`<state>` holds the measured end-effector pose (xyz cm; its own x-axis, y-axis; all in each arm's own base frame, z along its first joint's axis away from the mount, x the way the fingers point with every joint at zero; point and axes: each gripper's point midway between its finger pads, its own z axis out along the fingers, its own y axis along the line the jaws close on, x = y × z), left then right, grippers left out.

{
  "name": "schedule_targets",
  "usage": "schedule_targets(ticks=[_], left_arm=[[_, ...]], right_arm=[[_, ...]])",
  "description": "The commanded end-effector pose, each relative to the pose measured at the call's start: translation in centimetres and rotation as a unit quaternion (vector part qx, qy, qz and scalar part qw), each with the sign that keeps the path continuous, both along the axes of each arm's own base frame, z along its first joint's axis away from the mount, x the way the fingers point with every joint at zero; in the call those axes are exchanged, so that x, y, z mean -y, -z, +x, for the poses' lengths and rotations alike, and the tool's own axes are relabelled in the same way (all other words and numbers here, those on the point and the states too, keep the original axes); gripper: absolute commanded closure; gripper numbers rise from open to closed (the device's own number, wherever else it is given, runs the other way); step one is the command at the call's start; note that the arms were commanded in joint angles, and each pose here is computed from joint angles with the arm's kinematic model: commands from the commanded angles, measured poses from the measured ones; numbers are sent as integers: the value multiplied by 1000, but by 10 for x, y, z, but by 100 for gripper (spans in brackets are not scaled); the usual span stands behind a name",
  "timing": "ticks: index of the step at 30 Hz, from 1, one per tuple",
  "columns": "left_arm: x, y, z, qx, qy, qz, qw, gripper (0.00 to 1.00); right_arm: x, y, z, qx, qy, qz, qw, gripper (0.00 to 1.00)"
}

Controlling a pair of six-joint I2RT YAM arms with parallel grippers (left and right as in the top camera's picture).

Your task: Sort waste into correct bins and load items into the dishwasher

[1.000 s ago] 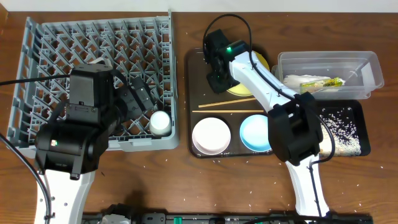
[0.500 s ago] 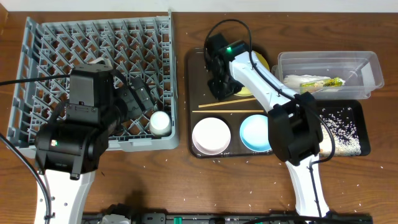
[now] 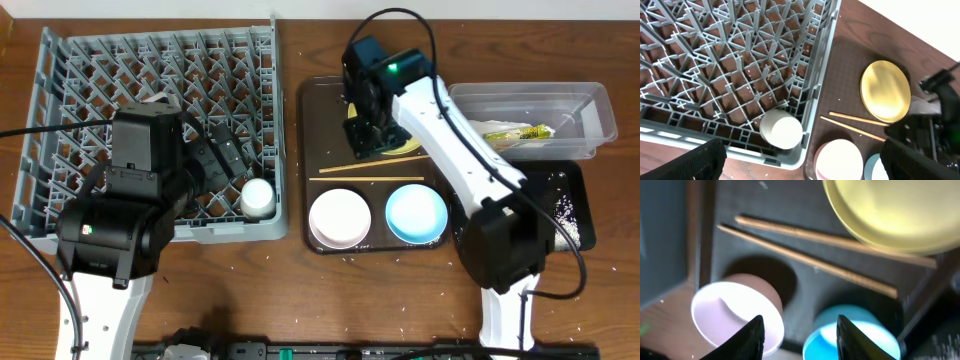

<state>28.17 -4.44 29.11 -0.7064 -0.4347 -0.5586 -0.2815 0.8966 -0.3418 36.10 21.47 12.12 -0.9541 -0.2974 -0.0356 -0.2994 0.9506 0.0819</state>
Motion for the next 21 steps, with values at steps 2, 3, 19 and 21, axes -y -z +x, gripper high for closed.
schedule_targets(ticks=[2, 3, 19, 21], left_arm=[[-2, -1, -2, -3, 1, 8, 1000, 1], [-2, -1, -2, -4, 1, 8, 1000, 1], [33, 24, 4, -64, 60, -55, 995, 0], [40, 36, 7, -87, 69, -52, 992, 1]], right_arm=[[30, -4, 0, 7, 66, -62, 996, 58], [35, -10, 1, 11, 72, -64, 995, 58], [206, -128, 22, 154, 295, -23, 943, 40], [233, -125, 19, 145, 328, -31, 933, 39]])
